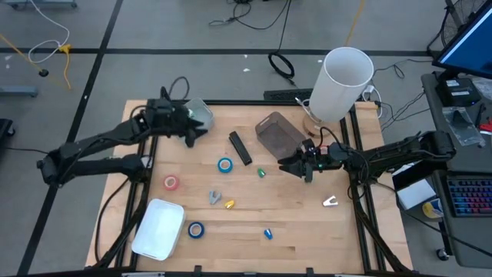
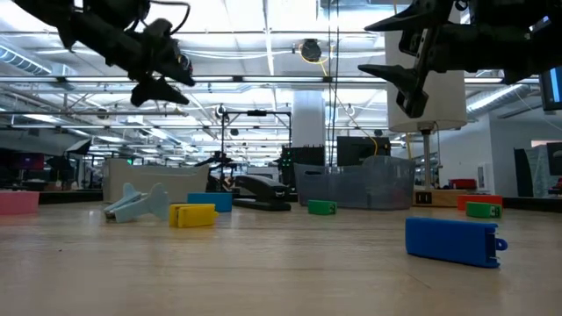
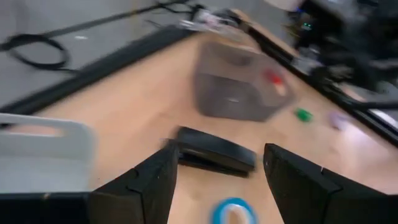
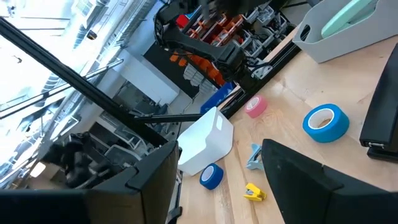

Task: Pick and place Stapler, Stapler remover, tape
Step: Put the black stapler into the gray bin

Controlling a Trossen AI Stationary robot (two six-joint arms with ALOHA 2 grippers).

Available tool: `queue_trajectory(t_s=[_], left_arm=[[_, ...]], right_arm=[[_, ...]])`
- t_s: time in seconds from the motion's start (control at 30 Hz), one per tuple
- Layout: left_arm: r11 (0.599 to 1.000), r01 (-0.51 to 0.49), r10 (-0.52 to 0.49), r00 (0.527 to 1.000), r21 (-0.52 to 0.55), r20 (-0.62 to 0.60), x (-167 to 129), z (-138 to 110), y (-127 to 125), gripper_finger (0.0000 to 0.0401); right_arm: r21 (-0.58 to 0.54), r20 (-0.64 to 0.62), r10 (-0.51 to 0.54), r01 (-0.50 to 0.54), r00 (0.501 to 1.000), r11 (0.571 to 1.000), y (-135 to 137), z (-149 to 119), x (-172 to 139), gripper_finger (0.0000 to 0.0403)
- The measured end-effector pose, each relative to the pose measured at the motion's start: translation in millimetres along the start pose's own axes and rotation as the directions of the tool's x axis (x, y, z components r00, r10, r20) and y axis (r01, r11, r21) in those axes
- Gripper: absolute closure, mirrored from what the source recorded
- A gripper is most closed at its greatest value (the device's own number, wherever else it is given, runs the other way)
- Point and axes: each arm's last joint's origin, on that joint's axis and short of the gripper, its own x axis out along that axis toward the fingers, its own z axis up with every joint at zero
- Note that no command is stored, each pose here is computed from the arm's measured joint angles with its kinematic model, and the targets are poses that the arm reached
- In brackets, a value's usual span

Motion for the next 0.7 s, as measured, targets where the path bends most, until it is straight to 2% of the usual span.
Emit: queue_trajectory(t_s=[0.13, 0.37, 0.7], left_arm=[[0.999, 0.016, -0.015, 0.999, 0.04, -0.034, 9.0, -9.1, -21.1, 0.0167], [0.998, 0.002, 0.005, 0.995, 0.064, -0.098, 23.7, -26.2, -45.7, 0.0167], [0.999, 0.011, -0.02, 0.983, -0.052, -0.183, 37.6, -42.1, -61.1, 0.0167]], right_arm=[[0.044, 0.0, -0.001, 0.001, 1.0, 0.999, 0.0, 0.0, 0.0, 0.0176], [0.031, 0.003, -0.003, 0.003, 1.0, 1.0, -0.2, 0.2, 0.0, 0.0176], [-0.032, 0.015, 0.01, -0.01, 1.0, 0.999, 1.0, 1.4, 0.0, 0.0179]])
